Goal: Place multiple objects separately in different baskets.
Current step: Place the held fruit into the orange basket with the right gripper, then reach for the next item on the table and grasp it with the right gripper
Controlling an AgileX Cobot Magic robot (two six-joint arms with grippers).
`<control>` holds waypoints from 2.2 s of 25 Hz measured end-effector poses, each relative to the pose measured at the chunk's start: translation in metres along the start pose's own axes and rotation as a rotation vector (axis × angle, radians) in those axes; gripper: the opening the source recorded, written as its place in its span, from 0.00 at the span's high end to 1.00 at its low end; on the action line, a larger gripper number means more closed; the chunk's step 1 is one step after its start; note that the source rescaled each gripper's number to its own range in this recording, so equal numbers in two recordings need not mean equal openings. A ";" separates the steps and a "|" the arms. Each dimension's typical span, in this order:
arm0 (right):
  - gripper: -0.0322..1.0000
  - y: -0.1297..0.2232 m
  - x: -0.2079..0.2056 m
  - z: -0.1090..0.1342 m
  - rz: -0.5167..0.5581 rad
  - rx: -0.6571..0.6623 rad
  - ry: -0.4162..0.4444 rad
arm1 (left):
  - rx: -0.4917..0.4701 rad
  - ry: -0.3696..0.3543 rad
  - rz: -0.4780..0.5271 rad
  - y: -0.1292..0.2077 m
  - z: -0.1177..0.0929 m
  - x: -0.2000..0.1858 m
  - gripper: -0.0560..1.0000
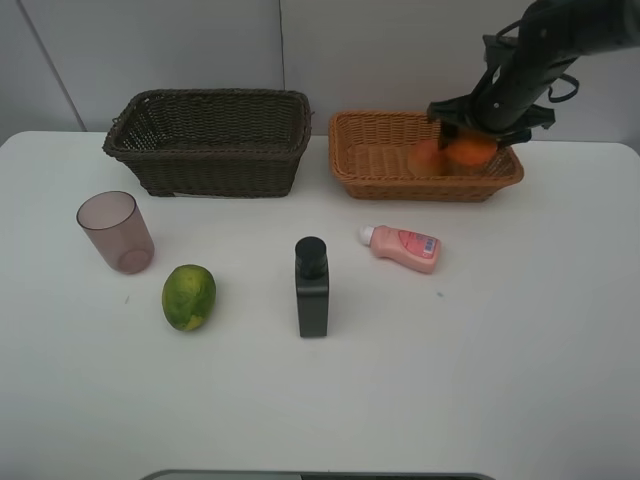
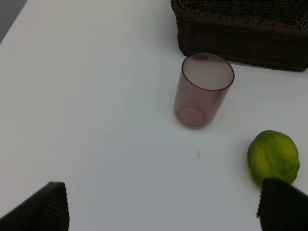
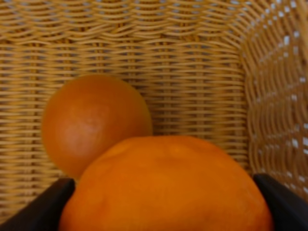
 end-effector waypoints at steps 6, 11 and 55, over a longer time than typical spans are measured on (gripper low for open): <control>0.35 -0.005 0.010 0.003 -0.057 -0.005 -0.017 | 0.000 0.000 0.000 0.000 0.000 0.000 0.00; 0.26 -0.008 0.010 0.004 -0.077 -0.006 -0.021 | 0.000 0.000 0.000 0.000 0.000 0.000 0.00; 0.02 0.028 -0.135 0.087 0.141 -0.311 -0.058 | 0.000 0.000 0.000 0.000 0.000 0.000 0.00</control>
Point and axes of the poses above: a point on each arm's last joint axis where the gripper is mounted, x pointing out along that axis toward the gripper, z along the wrist's bending axis when the last joint is at zero, y = z × x, the point moved 4 cm from there along x, pointing out along that axis toward the gripper, and after that the axes turned 6 degrees about -x, right-handed, at the moved point
